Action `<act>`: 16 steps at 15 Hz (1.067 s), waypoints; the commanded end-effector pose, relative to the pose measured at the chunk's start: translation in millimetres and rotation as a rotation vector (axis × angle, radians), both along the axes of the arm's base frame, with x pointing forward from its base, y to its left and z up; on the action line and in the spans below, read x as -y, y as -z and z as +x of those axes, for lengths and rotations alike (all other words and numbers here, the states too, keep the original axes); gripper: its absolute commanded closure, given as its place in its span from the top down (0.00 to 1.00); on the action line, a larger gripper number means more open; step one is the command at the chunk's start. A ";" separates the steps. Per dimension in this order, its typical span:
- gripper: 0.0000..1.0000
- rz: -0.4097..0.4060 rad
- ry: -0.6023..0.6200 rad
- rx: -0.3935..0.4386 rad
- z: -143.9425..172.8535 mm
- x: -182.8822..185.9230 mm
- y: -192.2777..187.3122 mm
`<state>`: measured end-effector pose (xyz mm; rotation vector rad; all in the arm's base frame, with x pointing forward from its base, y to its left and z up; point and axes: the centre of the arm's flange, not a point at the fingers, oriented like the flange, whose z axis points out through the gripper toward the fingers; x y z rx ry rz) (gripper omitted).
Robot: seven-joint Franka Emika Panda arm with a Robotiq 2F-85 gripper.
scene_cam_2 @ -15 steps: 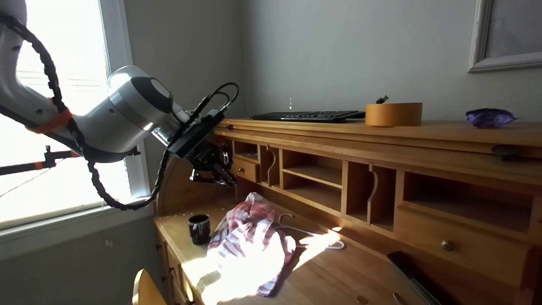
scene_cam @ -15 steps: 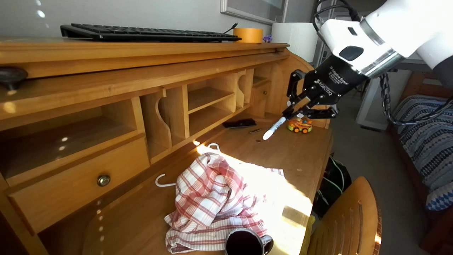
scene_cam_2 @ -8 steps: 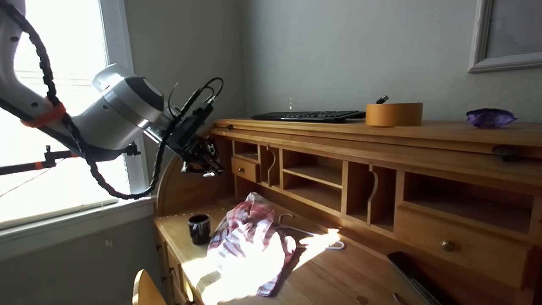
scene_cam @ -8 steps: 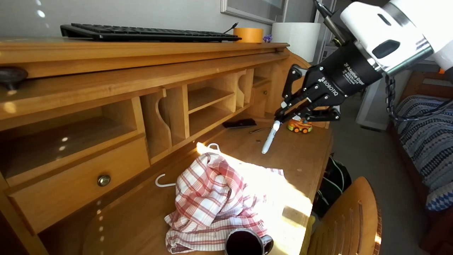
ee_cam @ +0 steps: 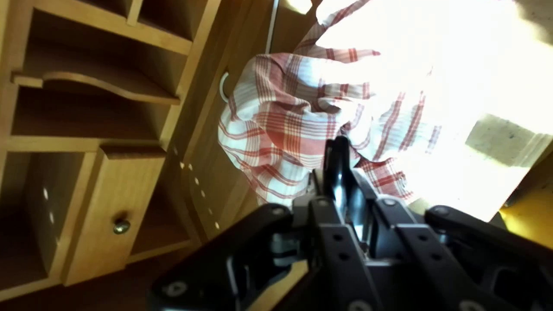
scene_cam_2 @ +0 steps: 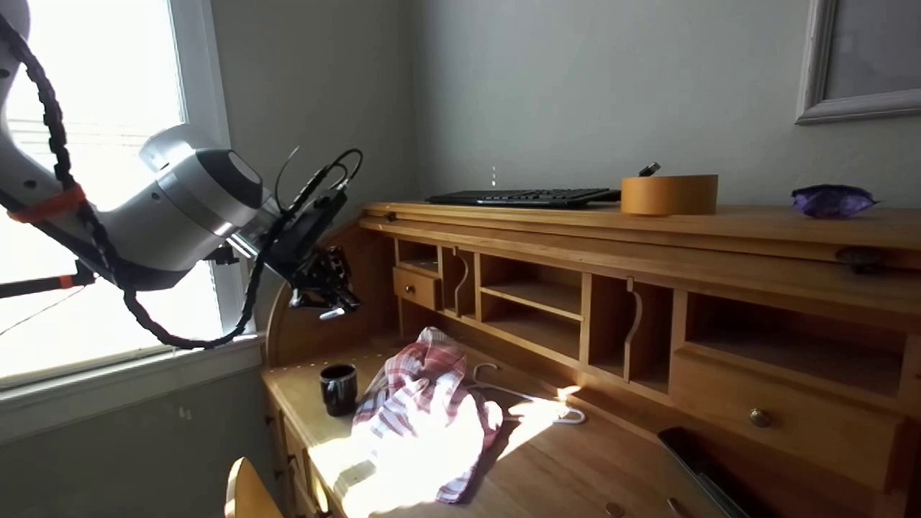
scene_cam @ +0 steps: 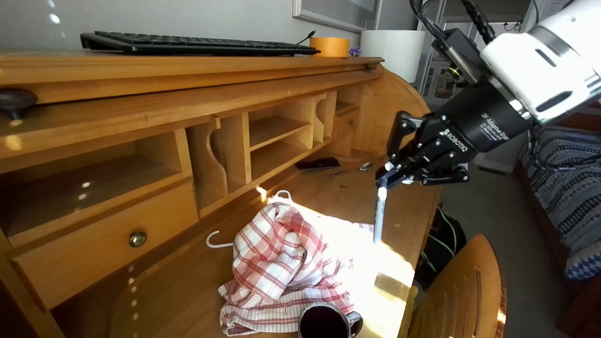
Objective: Pick up the marker and put it in the cup
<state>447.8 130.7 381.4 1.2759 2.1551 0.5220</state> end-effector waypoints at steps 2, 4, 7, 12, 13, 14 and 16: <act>0.04 -0.110 -0.130 -0.006 -20.9 -9.1 23.5; 0.04 -0.150 -0.164 0.029 -24.5 -16.2 29.7; 0.04 -0.201 -0.217 0.094 -25.2 -28.7 38.0; 0.04 -0.246 -0.299 0.203 -29.8 -48.8 44.8; 0.04 -0.258 -0.315 0.220 -32.0 -51.8 49.5; 0.04 -0.263 -0.326 0.226 -34.3 -54.2 53.2; 0.04 -0.281 -0.358 0.251 -40.9 -57.9 64.7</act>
